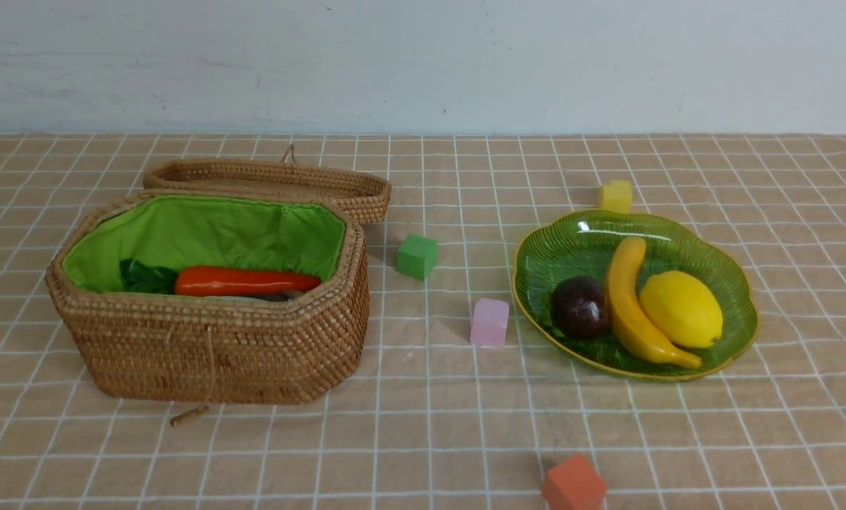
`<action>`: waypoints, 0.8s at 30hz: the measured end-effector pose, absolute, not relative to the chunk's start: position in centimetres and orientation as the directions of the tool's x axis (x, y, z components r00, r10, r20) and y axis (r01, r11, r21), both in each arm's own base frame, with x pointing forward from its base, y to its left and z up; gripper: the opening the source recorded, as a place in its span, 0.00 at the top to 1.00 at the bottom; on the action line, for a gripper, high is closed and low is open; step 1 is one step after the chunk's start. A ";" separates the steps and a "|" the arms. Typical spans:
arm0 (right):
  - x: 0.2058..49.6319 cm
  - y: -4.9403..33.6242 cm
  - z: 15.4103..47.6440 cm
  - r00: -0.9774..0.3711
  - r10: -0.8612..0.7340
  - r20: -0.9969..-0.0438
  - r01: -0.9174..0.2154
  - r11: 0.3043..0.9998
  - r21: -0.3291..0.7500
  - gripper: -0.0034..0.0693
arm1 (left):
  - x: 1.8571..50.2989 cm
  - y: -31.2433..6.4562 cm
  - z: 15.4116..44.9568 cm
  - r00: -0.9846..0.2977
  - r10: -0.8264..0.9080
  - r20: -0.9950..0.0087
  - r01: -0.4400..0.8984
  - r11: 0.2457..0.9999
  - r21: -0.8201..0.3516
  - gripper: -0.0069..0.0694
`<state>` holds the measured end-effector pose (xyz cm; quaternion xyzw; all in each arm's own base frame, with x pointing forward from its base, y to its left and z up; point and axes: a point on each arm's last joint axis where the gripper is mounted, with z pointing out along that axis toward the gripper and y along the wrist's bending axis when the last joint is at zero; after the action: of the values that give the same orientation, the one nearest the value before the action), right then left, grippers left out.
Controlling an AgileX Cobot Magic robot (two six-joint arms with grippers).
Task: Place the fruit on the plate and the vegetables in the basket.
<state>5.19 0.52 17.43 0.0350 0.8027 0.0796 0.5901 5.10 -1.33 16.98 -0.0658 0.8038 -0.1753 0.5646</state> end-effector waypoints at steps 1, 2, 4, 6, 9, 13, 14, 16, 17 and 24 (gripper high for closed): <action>5.2 0.5 17.4 -0.301 0.150 -0.942 -0.038 0.985 0.169 0.92 | 5.1 -1.3 17.0 -0.354 -0.304 -0.885 0.092 0.930 -0.356 0.93; 5.2 0.5 17.4 -0.301 0.151 -0.942 -0.038 0.985 0.170 0.92 | 5.1 -1.3 17.0 -0.354 -0.305 -0.884 0.092 0.930 -0.357 0.93; 5.2 0.5 17.4 -0.301 0.151 -0.942 -0.038 0.985 0.170 0.92 | 5.1 -1.3 17.0 -0.354 -0.305 -0.884 0.092 0.930 -0.357 0.93; 5.2 0.5 17.4 -0.301 0.151 -0.942 -0.038 0.985 0.170 0.91 | 5.1 -1.3 17.0 -0.354 -0.305 -0.884 0.092 0.930 -0.357 0.93; 5.2 0.5 17.4 -0.301 0.151 -0.942 -0.038 0.985 0.170 0.91 | 5.1 -1.3 17.0 -0.354 -0.305 -0.884 0.092 0.930 -0.357 0.93; 5.2 0.5 17.4 -0.301 0.153 -0.941 -0.038 0.984 0.172 0.90 | 5.1 -1.3 17.0 -0.354 -0.305 -0.884 0.092 0.930 -0.357 0.93; 5.2 0.5 17.4 -0.301 0.153 -0.941 -0.038 0.984 0.172 0.90 | 5.1 -1.3 17.0 -0.354 -0.305 -0.884 0.092 0.930 -0.357 0.93; 5.2 0.5 17.4 -0.301 0.153 -0.941 -0.038 0.984 0.172 0.90 | 5.1 -1.3 17.0 -0.354 -0.305 -0.884 0.092 0.930 -0.357 0.93; 5.2 0.5 17.4 -0.301 0.153 -0.941 -0.038 0.984 0.172 0.90 | 5.1 -1.3 17.0 -0.354 -0.305 -0.884 0.092 0.930 -0.357 0.93; 5.2 0.5 17.4 -0.301 0.153 -0.941 -0.038 0.984 0.172 0.89 | 5.1 -1.3 17.0 -0.354 -0.305 -0.884 0.092 0.930 -0.357 0.92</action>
<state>5.19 0.53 17.43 0.0358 0.8026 0.0809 0.5899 5.10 -1.33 16.98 -0.0663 0.8038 -0.1756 0.5645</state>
